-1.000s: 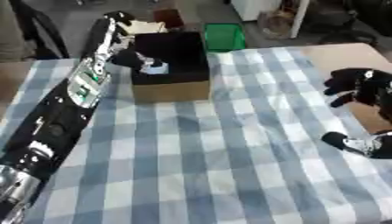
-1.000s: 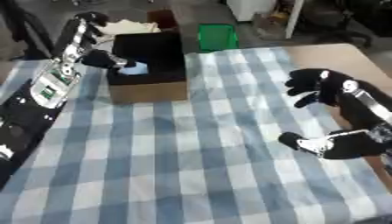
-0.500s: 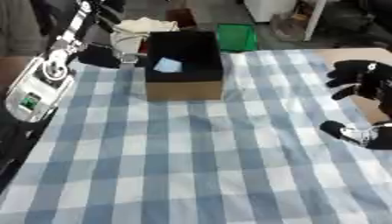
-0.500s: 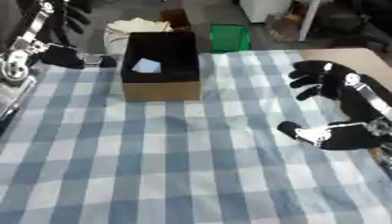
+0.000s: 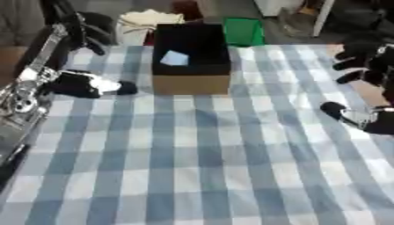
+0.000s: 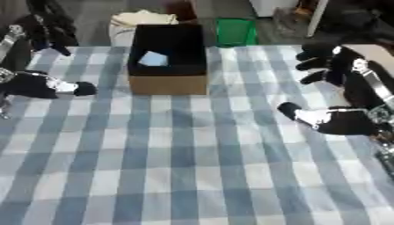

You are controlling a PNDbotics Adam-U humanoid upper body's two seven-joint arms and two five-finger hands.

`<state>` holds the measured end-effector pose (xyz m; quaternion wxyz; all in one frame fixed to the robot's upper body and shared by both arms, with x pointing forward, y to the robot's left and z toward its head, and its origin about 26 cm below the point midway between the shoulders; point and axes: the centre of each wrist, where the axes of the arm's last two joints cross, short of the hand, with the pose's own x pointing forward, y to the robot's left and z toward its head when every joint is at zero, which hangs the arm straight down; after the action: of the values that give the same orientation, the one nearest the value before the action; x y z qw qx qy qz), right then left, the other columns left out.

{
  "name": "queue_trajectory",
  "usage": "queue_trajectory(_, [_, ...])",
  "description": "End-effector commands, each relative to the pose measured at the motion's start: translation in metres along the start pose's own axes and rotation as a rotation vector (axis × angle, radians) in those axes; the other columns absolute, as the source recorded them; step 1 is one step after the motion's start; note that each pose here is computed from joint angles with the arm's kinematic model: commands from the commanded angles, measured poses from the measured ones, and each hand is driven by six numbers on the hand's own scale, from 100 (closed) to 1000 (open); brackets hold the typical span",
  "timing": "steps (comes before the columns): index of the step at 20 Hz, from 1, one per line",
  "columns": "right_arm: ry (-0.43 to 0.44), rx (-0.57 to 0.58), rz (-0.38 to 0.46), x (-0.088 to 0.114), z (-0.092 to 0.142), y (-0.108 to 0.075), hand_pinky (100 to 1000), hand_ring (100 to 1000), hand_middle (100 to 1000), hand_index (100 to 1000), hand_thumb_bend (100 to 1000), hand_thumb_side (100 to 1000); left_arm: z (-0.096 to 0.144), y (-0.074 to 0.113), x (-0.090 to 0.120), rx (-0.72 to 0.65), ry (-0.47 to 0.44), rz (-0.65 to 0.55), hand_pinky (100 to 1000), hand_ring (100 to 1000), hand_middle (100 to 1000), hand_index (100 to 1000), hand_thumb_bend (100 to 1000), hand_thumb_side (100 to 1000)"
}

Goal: Pick up objects on the table and place them in the box.

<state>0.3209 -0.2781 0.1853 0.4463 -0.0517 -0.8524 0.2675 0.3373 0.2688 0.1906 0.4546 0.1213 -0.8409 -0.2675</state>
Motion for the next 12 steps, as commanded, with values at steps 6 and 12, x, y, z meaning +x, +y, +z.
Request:
queue_trajectory(6, [-0.022,-0.052,0.014,0.005,-0.002,-0.005,661,768,746,847,556,100,0.018,-0.009,-0.005,0.031,-0.003,0.009,573,633,654,774,1000,234])
queue_trajectory(12, [-0.017,-0.05,0.019,0.005,-0.001,-0.005,659,765,746,850,555,100,0.025,-0.013,-0.015,0.037,0.03,0.014,569,624,644,771,1000,232])
